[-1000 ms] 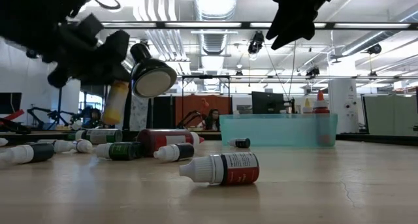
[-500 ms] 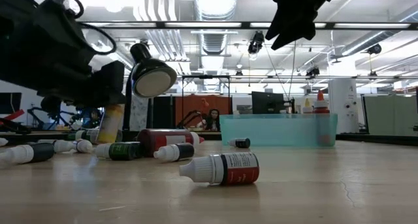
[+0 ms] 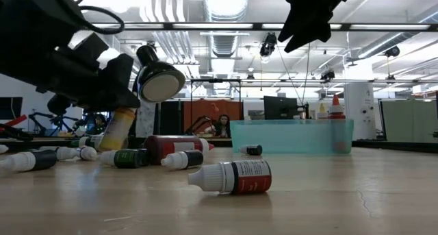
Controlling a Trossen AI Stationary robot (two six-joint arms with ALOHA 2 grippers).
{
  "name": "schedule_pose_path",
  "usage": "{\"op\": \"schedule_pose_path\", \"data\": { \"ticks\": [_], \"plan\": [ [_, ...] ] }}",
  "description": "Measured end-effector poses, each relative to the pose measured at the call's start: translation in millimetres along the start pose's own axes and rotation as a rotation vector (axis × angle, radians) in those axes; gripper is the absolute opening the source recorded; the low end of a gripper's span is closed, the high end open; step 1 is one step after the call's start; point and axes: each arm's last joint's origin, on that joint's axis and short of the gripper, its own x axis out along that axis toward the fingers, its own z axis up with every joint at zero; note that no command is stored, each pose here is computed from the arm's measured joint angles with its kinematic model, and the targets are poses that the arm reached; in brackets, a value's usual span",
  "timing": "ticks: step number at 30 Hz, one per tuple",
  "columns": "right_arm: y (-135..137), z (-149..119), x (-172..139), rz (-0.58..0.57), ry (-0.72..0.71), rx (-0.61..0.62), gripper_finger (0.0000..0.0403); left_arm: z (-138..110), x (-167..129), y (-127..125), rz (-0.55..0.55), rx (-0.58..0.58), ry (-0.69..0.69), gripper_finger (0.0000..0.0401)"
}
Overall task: Pick & Place food coloring
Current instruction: Put the large yellow food coloring bottle into the green bin
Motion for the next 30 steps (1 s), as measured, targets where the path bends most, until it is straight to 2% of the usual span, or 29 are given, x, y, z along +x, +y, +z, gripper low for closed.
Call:
{"op": "schedule_pose_path", "data": {
  "ticks": [9,23,30],
  "plan": [
    [0.0,0.0,0.0,0.0,0.0,-0.001,0.0233,-1.8,-6.9,-1.2,-0.044,-0.005,0.049,0.0114],
    [0.1,0.1,0.0,0.001,0.001,-0.001,0.0233,5.9,-6.8,-4.8,0.004,-0.034,-0.098,0.0102],
    [0.1,0.0,0.0,0.002,0.001,-0.002,0.0233,3.5,6.1,2.9,0.084,0.007,-0.155,0.01]
  ]
}}
